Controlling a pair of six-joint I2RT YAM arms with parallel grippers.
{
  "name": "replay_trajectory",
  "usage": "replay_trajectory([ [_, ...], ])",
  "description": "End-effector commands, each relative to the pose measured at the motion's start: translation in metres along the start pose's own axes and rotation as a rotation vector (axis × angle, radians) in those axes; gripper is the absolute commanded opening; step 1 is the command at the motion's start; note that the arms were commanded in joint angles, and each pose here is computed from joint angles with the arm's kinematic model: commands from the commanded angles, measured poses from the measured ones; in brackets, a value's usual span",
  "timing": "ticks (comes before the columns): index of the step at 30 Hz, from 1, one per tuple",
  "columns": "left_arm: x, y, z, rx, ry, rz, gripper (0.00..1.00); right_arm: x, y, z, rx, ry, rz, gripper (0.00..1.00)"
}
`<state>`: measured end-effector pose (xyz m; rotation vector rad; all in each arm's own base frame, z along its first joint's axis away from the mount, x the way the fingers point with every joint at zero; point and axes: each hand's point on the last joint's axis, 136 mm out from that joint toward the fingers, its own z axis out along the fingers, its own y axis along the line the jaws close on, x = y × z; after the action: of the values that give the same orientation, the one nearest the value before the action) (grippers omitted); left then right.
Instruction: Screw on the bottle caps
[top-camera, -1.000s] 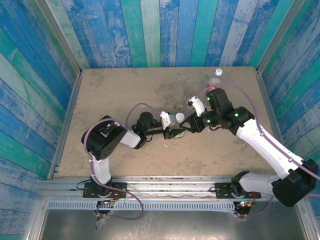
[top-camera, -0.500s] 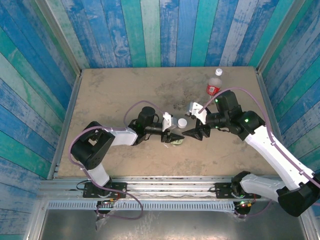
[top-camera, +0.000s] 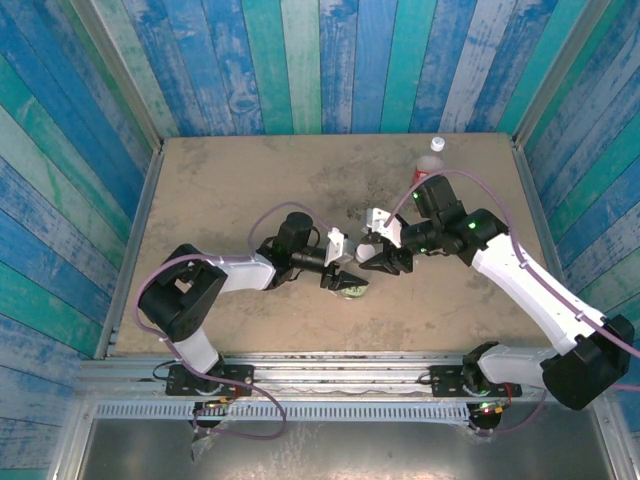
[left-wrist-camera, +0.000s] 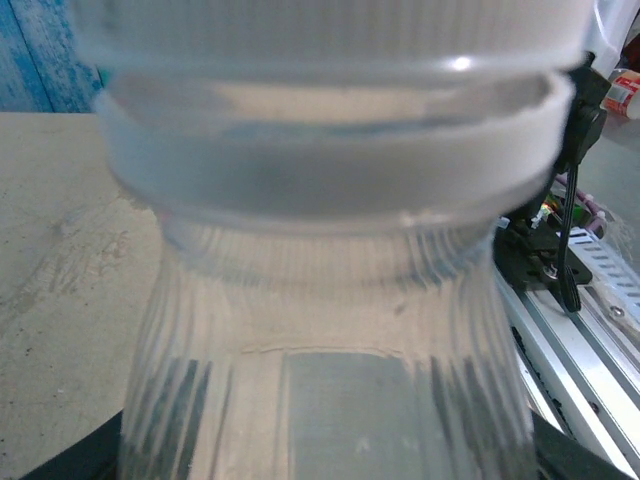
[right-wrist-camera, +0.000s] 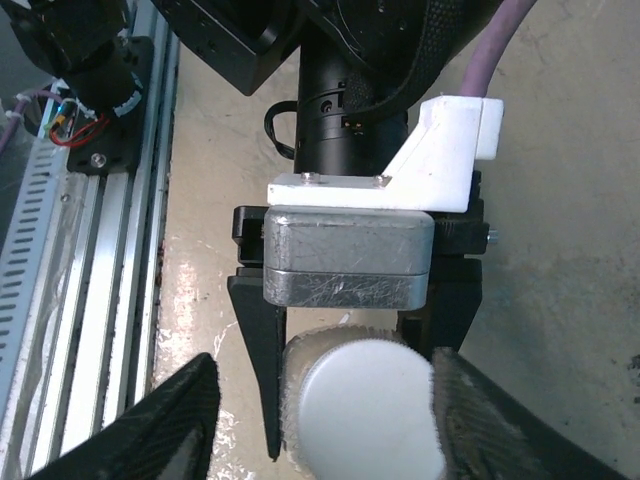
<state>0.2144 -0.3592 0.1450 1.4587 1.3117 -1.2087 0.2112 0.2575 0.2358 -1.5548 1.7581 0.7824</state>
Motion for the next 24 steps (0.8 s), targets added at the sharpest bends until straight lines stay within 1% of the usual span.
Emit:
replay_trajectory([
  [1, -0.0386, -0.0063, -0.0067, 0.012, -0.057, 0.102, 0.58, -0.0041, 0.0037, -0.0006, -0.031, -0.007, 0.009, 0.53],
  [4, -0.0407, -0.0072, -0.0073, 0.015, -0.059, 0.109, 0.58, -0.0029, 0.0036, 0.0004, -0.032, -0.003, 0.013, 0.49],
  [5, -0.0413, -0.0075, -0.0075, 0.016, -0.06, 0.11, 0.58, -0.002, 0.0037, 0.0008, -0.033, 0.0, 0.014, 0.49],
  [6, -0.042, -0.008, -0.0078, 0.017, -0.062, 0.112, 0.58, -0.0014, 0.0027, 0.0011, -0.029, 0.003, 0.013, 0.5],
  [8, -0.0426, -0.0085, -0.0082, 0.017, -0.062, 0.114, 0.58, 0.0007, -0.0003, 0.0015, -0.014, 0.015, 0.01, 0.57],
  [13, -0.0424, -0.0095, -0.0081, 0.019, -0.06, 0.116, 0.58, 0.0012, -0.0037, 0.0021, -0.002, 0.021, 0.02, 0.57],
  [18, -0.0424, -0.0093, -0.0081, 0.018, -0.058, 0.119, 0.58, 0.0002, -0.0043, 0.0027, -0.004, 0.02, 0.021, 0.51],
  [21, -0.0405, -0.0076, -0.0075, 0.012, -0.051, 0.116, 0.58, -0.0015, -0.0025, 0.0024, -0.015, 0.014, 0.025, 0.45],
  [23, -0.0405, -0.0066, -0.0069, 0.012, -0.051, 0.113, 0.59, -0.0028, -0.0021, 0.0019, -0.018, 0.009, 0.029, 0.38],
  [24, -0.0409, -0.0064, -0.007, 0.012, -0.053, 0.112, 0.59, -0.0031, -0.0021, 0.0019, -0.017, 0.01, 0.031, 0.36],
])
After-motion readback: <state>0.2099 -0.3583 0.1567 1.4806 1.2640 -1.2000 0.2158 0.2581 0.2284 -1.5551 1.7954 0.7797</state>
